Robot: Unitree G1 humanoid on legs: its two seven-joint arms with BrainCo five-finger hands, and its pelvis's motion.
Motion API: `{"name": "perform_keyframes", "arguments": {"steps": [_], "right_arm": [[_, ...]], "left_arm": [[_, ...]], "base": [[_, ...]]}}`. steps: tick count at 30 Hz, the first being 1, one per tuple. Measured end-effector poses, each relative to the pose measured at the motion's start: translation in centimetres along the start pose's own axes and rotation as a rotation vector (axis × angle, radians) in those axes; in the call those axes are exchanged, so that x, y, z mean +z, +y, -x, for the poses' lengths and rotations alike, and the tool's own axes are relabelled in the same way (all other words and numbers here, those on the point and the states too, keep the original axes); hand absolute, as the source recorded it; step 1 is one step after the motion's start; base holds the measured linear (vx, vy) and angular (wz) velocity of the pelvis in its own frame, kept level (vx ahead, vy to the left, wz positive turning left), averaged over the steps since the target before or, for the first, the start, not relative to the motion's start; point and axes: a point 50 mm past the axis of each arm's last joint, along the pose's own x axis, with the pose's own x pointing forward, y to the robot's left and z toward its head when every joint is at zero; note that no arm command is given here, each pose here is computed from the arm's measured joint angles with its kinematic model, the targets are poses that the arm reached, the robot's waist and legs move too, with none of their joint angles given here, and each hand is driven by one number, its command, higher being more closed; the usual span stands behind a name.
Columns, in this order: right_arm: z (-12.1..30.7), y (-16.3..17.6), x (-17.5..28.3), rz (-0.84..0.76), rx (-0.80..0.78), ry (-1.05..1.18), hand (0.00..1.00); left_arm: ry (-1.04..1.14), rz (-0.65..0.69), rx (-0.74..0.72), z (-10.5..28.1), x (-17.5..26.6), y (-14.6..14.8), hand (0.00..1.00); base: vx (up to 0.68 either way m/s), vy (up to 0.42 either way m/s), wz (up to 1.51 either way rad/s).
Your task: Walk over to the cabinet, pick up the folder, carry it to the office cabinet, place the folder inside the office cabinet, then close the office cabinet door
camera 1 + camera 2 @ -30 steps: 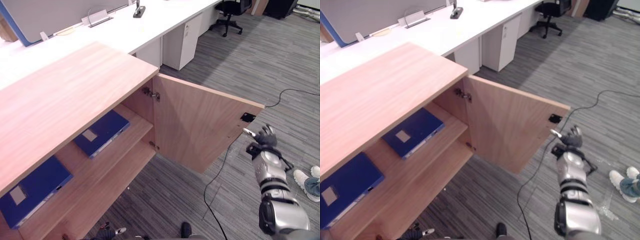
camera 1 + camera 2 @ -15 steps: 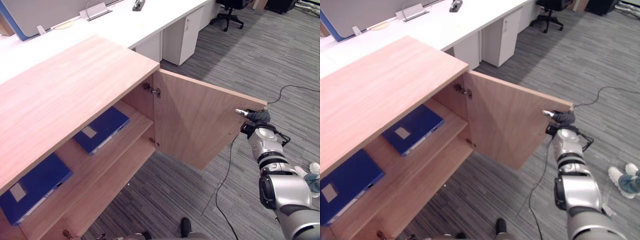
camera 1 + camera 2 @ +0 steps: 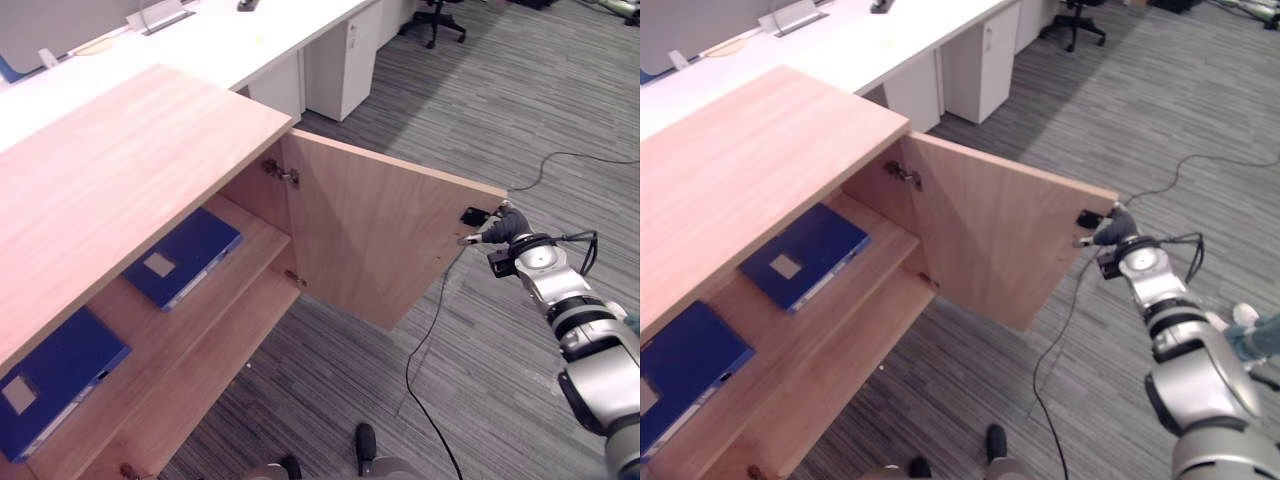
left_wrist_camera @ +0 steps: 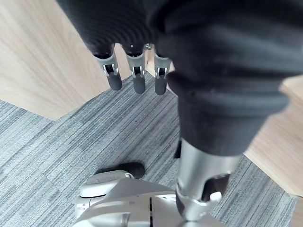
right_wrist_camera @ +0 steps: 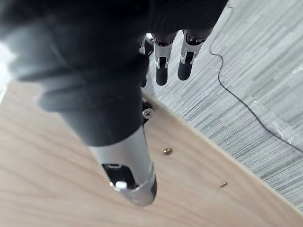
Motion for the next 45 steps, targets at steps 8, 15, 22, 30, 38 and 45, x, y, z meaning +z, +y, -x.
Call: {"name": "perform_keyframes", "arguments": {"steps": [8,15,22,30,38,45], "right_arm": [[2.5,7.7,3.2,0.191,0.547,-0.202,0.00],[6.2,16.9,5.2,0.052,0.958,-0.328,0.00],[8.1,20.2,3.9,0.023,1.093,-0.291,0.00],[11.7,23.2,-1.3,0.169,1.355,-0.103,0.00],[11.5,22.4,-1.8,0.202,1.351,-0.084,0.00],[7.4,22.8,-3.5,-0.111,0.884,0.059,0.00]], "left_arm": [[-0.040,-0.017,0.012,-0.3,1.6,0.8,0.00],[-0.093,-0.023,0.000,-0.6,3.7,0.5,0.00],[-0.086,-0.039,0.004,-0.6,3.4,0.8,0.00],[-0.085,-0.066,-0.003,-0.6,3.4,1.0,0.00],[-0.089,-0.079,-0.009,-0.6,3.5,1.2,0.00],[-0.122,-0.111,-0.032,-0.8,5.2,0.2,0.00]], "base": [[-0.04,-0.060,-0.21],[-0.04,-0.043,-0.08],[-0.03,0.020,-0.17],[-0.06,0.034,-0.06],[-0.05,0.003,0.04],[-0.04,0.000,0.48]]}}
